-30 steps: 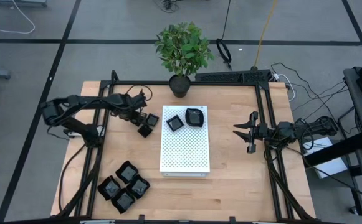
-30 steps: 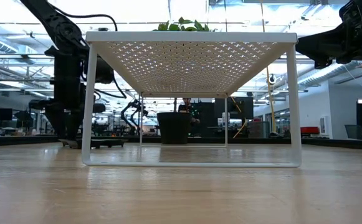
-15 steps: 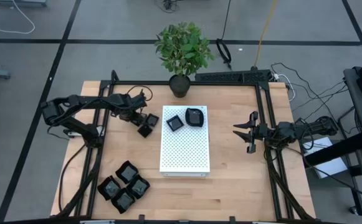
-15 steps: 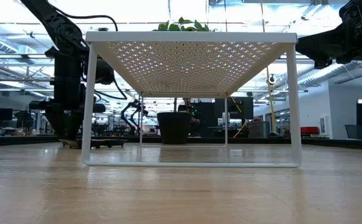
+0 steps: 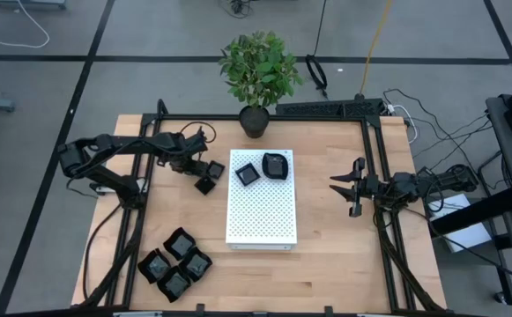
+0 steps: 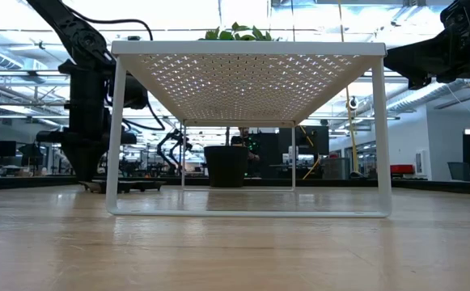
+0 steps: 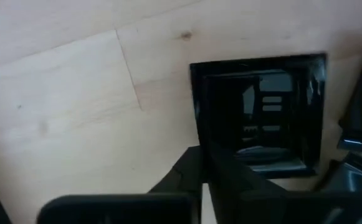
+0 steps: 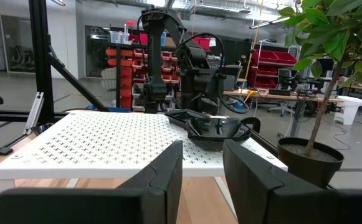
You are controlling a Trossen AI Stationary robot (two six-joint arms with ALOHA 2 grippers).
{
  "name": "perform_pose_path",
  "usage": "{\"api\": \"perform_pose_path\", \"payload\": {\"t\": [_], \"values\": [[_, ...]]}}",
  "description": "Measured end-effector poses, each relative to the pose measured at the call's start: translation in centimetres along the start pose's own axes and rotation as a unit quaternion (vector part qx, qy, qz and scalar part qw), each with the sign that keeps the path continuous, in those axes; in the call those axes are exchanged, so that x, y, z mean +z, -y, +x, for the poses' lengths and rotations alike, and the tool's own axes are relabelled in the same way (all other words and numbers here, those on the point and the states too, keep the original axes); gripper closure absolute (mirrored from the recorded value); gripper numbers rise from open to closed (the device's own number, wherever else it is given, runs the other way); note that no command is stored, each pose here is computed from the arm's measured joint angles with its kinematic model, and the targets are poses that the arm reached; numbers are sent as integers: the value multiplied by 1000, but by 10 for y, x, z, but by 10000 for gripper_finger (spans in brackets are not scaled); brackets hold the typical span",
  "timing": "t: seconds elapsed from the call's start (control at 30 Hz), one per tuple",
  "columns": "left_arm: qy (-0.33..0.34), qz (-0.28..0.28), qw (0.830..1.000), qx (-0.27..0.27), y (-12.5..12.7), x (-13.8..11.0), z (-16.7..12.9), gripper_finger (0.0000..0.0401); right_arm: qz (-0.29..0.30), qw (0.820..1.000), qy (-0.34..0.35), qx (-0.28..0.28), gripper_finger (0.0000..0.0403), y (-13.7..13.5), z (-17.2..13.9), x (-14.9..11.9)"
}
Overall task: Pick & Place Mini shaped plates
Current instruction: Stack the black square plate on top of the the black square plate on the shelf
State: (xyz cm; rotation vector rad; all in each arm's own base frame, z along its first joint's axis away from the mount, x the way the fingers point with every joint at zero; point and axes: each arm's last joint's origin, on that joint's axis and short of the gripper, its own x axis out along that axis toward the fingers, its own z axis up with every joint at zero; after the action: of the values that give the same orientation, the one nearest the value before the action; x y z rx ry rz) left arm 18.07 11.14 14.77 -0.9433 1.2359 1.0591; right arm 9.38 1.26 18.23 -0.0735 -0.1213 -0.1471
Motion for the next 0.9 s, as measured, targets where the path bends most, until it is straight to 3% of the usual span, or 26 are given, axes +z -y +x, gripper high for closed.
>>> {"api": "perform_pose_path", "payload": {"t": [0.27,0.57,0.77,0.9], "values": [[38,-1,999,16,-3,1,-6,390,0,1000,0,0,300,0,0,0],[135,-1,991,-6,-10,-3,-38,398,0,1000,0,0,300,0,0,0],[217,-6,974,-62,-13,-11,-67,398,0,1000,0,0,300,0,0,0],[282,9,950,-132,-7,-14,-87,398,0,1000,0,0,300,0,0,0]]}}
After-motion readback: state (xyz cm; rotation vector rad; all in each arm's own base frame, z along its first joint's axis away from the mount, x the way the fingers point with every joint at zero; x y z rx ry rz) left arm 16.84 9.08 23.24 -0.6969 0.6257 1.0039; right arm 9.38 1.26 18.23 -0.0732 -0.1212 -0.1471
